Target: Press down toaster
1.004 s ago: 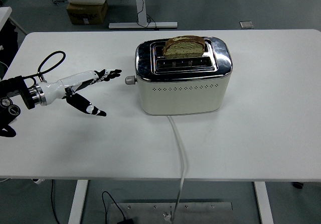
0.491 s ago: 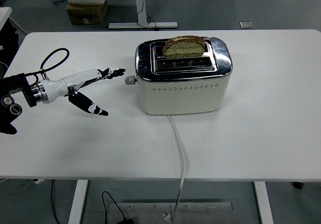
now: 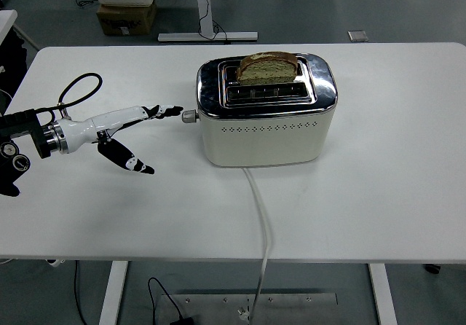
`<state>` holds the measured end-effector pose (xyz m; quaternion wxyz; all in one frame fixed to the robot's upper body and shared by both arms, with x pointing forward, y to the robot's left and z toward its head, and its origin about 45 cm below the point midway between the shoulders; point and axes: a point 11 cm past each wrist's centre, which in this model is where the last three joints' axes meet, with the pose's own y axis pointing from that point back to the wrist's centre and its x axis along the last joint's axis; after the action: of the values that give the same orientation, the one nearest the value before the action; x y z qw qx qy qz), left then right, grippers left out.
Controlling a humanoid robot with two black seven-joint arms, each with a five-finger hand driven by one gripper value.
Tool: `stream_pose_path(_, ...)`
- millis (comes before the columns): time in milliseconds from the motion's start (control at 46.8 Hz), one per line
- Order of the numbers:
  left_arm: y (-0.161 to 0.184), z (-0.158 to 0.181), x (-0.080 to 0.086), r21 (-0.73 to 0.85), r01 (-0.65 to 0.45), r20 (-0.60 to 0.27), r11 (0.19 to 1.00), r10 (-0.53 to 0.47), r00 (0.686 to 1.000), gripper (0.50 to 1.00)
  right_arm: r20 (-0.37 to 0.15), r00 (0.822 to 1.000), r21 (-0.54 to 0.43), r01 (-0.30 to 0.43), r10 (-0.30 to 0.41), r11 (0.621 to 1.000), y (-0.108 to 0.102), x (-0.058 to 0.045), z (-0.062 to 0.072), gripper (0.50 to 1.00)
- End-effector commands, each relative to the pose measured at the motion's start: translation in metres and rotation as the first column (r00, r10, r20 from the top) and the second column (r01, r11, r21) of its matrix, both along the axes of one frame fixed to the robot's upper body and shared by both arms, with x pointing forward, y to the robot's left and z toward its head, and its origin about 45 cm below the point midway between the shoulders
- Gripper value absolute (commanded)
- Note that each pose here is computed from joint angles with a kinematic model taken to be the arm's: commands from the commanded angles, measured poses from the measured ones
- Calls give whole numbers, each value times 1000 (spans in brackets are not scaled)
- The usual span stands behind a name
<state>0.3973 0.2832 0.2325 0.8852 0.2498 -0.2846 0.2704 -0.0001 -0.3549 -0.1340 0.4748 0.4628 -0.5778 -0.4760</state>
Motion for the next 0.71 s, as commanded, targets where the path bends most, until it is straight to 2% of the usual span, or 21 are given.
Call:
stream_pose_path(0,-1,-1,0,0,1,-3,1000,-1,1000,1000,0,1000,0,0,0,1000,0,0,0,998)
stream_pose_path(684,-7,-9,-1,-15,0,-21,1000,0,1000,1000,0,1000,0,0,0,1000,0,0,0,998)
